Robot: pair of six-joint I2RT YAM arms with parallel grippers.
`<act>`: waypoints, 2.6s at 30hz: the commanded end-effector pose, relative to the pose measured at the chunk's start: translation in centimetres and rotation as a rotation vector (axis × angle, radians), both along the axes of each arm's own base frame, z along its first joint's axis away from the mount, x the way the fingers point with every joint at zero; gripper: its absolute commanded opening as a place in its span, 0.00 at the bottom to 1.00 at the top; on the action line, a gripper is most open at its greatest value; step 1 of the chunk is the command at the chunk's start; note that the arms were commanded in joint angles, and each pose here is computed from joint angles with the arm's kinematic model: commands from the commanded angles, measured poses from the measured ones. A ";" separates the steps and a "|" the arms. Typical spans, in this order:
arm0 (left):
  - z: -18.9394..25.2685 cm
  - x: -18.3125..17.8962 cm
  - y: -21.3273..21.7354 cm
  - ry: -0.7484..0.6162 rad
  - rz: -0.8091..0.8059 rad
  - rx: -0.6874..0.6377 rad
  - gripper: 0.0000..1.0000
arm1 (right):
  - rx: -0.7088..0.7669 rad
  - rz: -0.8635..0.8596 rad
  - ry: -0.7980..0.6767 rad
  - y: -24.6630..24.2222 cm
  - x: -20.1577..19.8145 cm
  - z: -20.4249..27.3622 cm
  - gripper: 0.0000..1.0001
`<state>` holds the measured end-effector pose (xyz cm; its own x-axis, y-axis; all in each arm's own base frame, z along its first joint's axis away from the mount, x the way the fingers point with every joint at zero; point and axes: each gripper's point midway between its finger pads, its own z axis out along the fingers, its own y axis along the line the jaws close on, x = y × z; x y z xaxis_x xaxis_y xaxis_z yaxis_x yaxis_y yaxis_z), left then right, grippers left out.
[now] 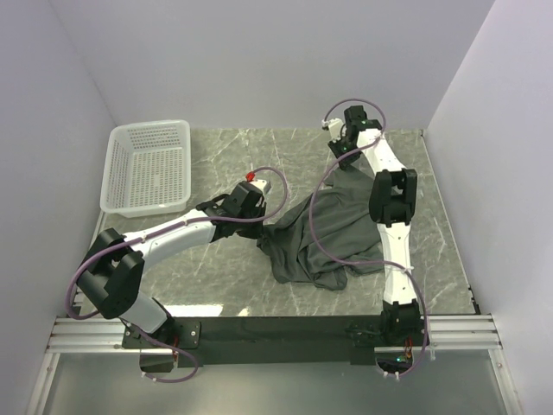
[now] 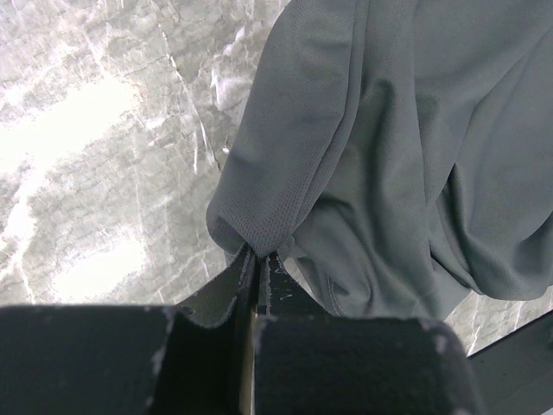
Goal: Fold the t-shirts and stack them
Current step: Flatten the tshirt out
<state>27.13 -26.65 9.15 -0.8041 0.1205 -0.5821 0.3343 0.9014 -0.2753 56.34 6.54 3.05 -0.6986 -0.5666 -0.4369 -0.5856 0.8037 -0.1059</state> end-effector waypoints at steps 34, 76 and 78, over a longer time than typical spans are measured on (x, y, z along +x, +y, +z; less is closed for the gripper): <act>3.5 32.9 13.0 -0.090 0.395 -0.036 0.01 | 0.359 -0.281 -0.331 0.0 6.5 11.1 0.50; 13.2 9.6 14.6 -0.296 0.310 -0.299 0.89 | 0.237 -0.450 -0.017 -2.4 1.8 0.4 0.04; 12.3 8.1 14.6 -0.272 0.321 -0.323 0.89 | 0.254 -0.459 -0.067 -2.8 2.6 1.8 0.00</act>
